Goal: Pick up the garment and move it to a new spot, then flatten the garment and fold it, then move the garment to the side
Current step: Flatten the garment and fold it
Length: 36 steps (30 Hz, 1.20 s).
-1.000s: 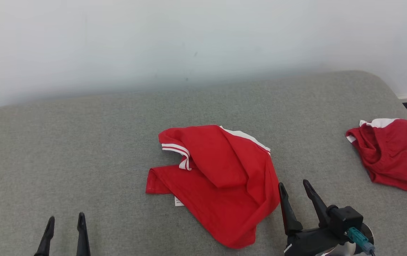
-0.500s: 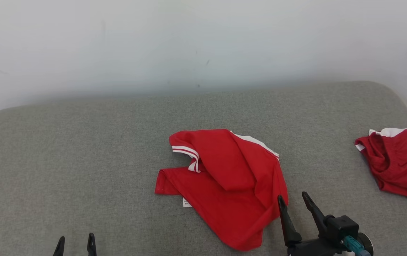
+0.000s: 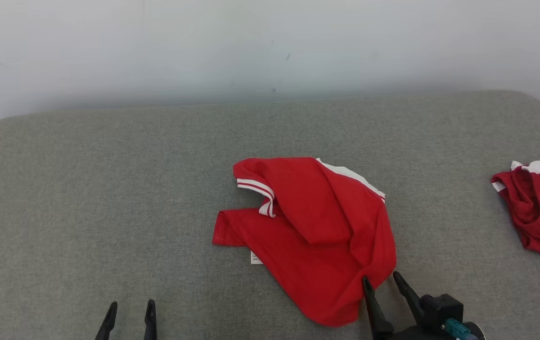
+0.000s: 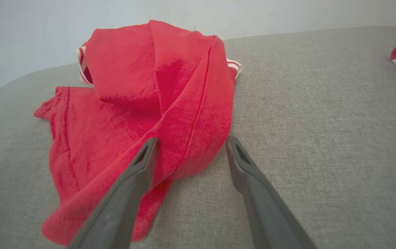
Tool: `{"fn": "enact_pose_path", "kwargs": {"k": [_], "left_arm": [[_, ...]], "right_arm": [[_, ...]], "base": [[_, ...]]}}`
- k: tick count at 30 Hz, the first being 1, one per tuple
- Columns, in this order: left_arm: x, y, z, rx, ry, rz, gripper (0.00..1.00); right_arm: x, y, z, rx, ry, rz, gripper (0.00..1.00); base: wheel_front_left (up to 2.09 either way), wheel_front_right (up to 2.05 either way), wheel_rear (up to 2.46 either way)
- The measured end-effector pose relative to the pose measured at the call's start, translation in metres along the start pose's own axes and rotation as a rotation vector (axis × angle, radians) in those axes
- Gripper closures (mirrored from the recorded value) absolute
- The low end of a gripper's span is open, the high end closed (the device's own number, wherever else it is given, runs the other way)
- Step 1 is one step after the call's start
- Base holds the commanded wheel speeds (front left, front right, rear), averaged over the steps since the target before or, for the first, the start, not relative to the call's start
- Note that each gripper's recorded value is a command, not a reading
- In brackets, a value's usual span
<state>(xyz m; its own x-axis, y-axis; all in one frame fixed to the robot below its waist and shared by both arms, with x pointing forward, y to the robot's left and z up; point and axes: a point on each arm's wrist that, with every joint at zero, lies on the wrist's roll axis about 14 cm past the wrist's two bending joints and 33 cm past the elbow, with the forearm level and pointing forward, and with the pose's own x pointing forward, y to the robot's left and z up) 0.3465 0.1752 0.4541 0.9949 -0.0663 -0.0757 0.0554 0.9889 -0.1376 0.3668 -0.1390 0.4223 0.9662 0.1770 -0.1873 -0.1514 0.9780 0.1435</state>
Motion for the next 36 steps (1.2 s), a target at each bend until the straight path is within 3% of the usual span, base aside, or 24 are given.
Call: {"fn": "enact_pose_path", "kwargs": {"k": [7, 8, 9, 10, 18, 28, 31, 36], "left_arm": [[0.003, -0.002, -0.006, -0.010, 0.019, -0.003, 0.00], [0.003, -0.001, -0.007, -0.010, 0.022, 0.001, 0.00], [0.002, 0.001, -0.008, -0.010, 0.025, 0.007, 0.00], [0.002, 0.002, -0.008, -0.010, 0.026, 0.012, 0.00], [-0.002, 0.007, -0.014, -0.024, 0.043, 0.033, 0.00], [-0.001, -0.010, -0.011, -0.034, 0.032, -0.023, 0.00], [-0.001, -0.015, -0.010, -0.037, 0.030, -0.038, 0.00], [-0.004, -0.020, -0.012, -0.051, 0.034, -0.047, 0.00]], "right_arm": [[0.016, 0.015, -0.022, 0.008, 0.081, 0.051, 0.00], [0.019, 0.018, -0.023, 0.009, 0.085, 0.059, 0.13], [0.022, 0.021, -0.023, 0.012, 0.085, 0.069, 0.76], [0.025, 0.024, -0.020, 0.014, 0.078, 0.080, 1.00], [0.041, 0.047, 0.065, 0.055, -0.189, 0.149, 1.00], [0.008, 0.049, 0.216, 0.072, -0.651, 0.180, 1.00], [-0.001, 0.057, 0.243, 0.052, -0.731, 0.214, 1.00], [0.007, 0.080, 0.253, 0.006, -0.740, 0.296, 1.00]], "base": [[0.00, 0.00, 0.00], [0.00, 0.00, 0.00], [0.00, 0.00, 0.00], [0.00, 0.00, 0.00], [0.00, 0.00, 0.00], [0.00, 0.00, 0.00], [0.00, 0.00, 0.00], [0.00, 0.00, 0.00]]}}
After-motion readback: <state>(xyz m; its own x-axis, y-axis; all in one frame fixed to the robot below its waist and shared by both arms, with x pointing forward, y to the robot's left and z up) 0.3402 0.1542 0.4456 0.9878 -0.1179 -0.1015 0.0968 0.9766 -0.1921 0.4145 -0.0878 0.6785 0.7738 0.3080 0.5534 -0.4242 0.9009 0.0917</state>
